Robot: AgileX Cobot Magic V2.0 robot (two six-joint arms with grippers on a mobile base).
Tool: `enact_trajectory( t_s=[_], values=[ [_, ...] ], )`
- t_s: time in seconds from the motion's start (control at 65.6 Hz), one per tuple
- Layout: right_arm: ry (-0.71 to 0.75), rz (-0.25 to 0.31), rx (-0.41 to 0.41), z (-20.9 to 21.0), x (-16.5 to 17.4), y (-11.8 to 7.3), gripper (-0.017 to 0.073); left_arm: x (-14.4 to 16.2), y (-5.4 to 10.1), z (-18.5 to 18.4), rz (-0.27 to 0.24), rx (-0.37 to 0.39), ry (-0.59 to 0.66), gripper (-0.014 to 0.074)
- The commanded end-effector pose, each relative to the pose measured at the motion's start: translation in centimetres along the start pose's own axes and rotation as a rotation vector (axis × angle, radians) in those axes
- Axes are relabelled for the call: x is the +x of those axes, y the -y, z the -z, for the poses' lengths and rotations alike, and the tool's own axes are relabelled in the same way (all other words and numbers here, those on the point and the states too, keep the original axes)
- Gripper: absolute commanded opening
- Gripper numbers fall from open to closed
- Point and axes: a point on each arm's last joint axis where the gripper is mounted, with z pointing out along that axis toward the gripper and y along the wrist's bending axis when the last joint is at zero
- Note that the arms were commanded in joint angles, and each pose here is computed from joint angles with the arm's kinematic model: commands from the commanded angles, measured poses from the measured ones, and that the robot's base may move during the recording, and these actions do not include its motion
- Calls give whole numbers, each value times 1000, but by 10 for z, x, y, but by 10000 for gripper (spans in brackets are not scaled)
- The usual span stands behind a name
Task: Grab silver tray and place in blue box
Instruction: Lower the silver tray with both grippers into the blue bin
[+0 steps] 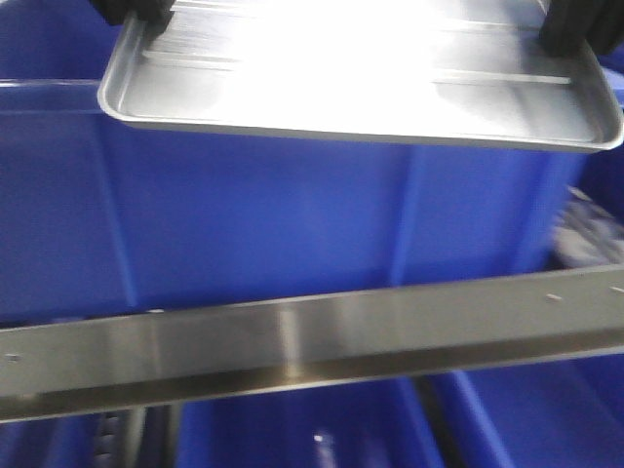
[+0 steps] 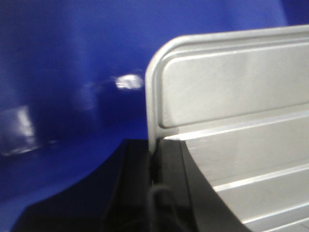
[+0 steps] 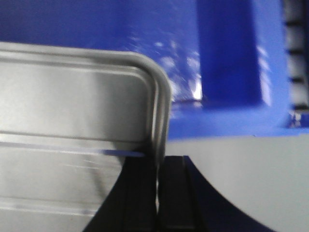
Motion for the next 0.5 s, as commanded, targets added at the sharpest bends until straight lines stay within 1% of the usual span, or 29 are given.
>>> enact_trajectory(
  t_s=[0.0,0.488],
  values=[
    [117,16,-38,20,-11,-1,57,-7,1,20,-11,47,79,-104],
    [117,16,-38,20,-11,-1,57,-7,1,20,-11,47,79,-104]
  ],
)
